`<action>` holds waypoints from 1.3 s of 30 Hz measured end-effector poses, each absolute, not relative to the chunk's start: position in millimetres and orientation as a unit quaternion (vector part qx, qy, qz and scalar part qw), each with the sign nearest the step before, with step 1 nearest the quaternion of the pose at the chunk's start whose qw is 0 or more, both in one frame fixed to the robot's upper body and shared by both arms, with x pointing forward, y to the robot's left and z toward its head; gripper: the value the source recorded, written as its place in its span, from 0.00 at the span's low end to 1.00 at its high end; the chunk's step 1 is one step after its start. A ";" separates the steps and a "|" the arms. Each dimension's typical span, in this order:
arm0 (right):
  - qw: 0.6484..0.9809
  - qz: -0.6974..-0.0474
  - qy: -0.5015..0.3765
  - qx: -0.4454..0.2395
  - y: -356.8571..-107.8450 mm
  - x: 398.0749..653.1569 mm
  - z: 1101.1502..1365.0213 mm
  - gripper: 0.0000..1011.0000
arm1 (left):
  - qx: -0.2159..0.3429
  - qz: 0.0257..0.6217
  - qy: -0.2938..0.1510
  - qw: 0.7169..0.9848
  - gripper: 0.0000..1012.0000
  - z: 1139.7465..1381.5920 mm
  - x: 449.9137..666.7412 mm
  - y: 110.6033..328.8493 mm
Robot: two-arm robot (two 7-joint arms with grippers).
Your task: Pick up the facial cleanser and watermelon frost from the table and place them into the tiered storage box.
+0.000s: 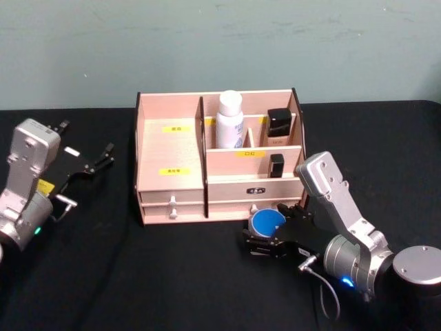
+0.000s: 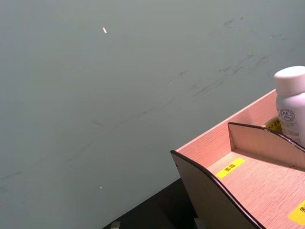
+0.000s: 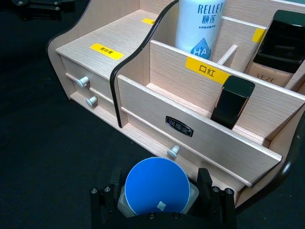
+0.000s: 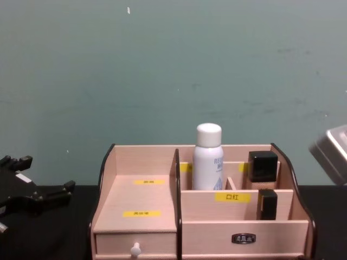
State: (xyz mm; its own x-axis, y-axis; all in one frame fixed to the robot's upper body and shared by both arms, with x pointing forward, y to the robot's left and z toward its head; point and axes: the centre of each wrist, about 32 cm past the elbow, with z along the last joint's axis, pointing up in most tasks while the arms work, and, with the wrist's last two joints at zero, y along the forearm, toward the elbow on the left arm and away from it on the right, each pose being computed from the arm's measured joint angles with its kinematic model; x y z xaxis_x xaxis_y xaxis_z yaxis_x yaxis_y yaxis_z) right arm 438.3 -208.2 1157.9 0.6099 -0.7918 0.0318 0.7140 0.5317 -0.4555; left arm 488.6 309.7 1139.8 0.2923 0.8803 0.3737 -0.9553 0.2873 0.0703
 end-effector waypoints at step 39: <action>0.870 -0.434 0.087 -0.220 -211.9 438.1 1161.8 0.97 | 0.142 0.580 -0.132 0.791 0.99 1139.7 488.6 309.7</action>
State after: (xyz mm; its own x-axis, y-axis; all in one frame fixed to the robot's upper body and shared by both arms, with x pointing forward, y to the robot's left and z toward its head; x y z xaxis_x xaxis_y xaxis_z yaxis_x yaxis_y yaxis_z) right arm 438.1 -211.9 1161.8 0.6089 -0.7923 0.0391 0.7156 0.5273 -0.4580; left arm 488.6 309.7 1139.7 0.2923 0.8803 0.3738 -0.9553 0.2873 0.0704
